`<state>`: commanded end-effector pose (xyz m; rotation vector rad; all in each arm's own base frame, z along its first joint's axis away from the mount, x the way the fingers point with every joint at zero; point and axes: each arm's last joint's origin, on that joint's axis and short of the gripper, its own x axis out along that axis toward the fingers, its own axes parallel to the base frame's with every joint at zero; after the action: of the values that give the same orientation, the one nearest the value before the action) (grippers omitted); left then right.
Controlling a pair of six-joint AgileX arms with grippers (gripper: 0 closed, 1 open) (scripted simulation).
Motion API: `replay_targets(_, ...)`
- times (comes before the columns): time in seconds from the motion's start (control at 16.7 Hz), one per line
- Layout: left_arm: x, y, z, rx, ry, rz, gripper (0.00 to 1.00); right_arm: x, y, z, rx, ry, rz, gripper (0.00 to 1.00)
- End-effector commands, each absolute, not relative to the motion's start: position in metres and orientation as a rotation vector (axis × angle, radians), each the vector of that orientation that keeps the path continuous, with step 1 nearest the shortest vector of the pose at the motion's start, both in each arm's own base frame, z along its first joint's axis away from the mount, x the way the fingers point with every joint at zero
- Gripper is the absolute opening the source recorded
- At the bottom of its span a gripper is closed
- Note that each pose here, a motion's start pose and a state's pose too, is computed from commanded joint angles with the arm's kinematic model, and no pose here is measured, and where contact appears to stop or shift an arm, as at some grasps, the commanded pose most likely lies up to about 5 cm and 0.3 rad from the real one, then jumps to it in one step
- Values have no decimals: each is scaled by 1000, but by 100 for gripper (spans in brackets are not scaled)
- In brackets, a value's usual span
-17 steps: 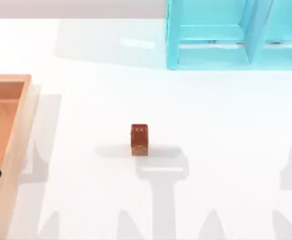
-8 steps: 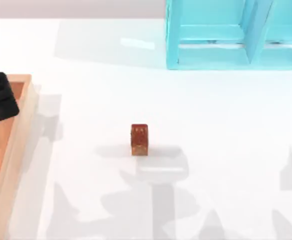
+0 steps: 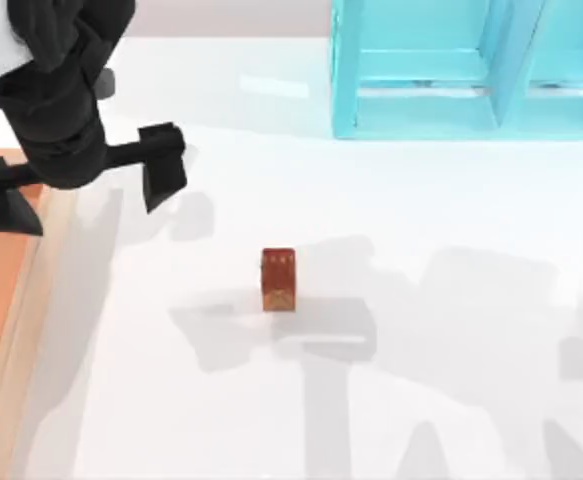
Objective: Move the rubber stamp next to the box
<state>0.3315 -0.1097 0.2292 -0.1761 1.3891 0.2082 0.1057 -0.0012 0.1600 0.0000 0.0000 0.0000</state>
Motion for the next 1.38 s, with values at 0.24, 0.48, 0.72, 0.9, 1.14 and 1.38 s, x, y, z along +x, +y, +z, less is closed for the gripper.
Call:
replay_targets(0.24,353,-176,218,-83,1515,146,100,106,-1,160,0,0,0,100)
replay_targets(0.48,353,-233,216,-12,1565,49,100,106,-1,160,0,0,0,100)
replay_targets(0.72,347,-260,221,15,1570,-15,100,106,-1,160,0,0,0,100)
replay_targets(0.9,347,-260,221,16,1571,-16,100,106,-1,160,0,0,0,100)
replay_targets(1.14,347,-259,216,15,1570,-15,100,106,-1,160,0,0,0,100)
replay_targets(1.38,350,-262,174,14,1568,-17,100,106,-1,160,0,0,0,100)
